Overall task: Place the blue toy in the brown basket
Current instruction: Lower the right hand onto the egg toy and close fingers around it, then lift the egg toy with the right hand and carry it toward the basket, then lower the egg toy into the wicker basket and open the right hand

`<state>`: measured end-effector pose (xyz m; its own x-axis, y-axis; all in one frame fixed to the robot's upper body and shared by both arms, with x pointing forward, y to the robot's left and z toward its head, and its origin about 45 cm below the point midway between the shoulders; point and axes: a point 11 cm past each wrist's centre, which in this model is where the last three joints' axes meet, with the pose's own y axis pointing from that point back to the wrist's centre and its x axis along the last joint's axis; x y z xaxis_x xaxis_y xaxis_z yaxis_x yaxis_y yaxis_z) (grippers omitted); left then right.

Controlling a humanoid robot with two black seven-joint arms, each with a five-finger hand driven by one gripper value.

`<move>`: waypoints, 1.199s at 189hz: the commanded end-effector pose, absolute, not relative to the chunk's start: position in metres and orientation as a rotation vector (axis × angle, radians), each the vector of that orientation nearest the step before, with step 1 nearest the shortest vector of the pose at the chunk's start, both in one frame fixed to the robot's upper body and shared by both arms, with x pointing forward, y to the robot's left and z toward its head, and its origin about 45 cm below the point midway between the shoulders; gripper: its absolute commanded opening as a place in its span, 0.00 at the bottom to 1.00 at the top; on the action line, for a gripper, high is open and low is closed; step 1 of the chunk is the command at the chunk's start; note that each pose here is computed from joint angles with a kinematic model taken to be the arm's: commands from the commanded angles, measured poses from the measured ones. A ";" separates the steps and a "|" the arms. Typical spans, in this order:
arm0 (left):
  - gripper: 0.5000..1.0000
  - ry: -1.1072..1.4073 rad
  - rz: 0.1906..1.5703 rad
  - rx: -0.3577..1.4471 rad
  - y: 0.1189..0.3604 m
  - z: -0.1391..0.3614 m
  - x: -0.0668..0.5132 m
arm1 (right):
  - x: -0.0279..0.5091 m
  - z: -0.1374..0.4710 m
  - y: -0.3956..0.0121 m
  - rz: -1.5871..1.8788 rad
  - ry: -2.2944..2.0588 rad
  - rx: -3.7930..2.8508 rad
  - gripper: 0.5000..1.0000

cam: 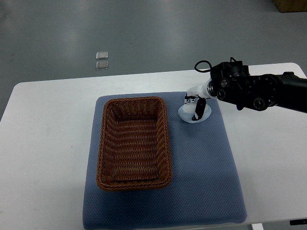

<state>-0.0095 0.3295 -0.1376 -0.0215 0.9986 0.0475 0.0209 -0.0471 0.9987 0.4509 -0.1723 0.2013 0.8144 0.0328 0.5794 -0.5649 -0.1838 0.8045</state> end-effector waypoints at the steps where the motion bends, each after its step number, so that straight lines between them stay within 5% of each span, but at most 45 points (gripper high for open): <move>1: 1.00 1.216 1.254 1.249 0.330 -0.138 -0.009 | 0.454 0.212 -0.176 0.567 -0.433 1.690 0.00; 69: 1.00 1.216 1.255 1.250 0.331 -0.137 -0.009 | 0.464 0.317 -0.167 0.679 -0.481 1.781 0.00; 139: 1.00 1.215 1.254 1.251 0.331 -0.137 -0.010 | 0.442 0.412 -0.104 0.897 -0.408 1.844 0.00; 227: 1.00 1.217 1.252 1.251 0.330 -0.138 -0.010 | 0.383 0.349 0.027 0.978 -0.098 1.927 0.00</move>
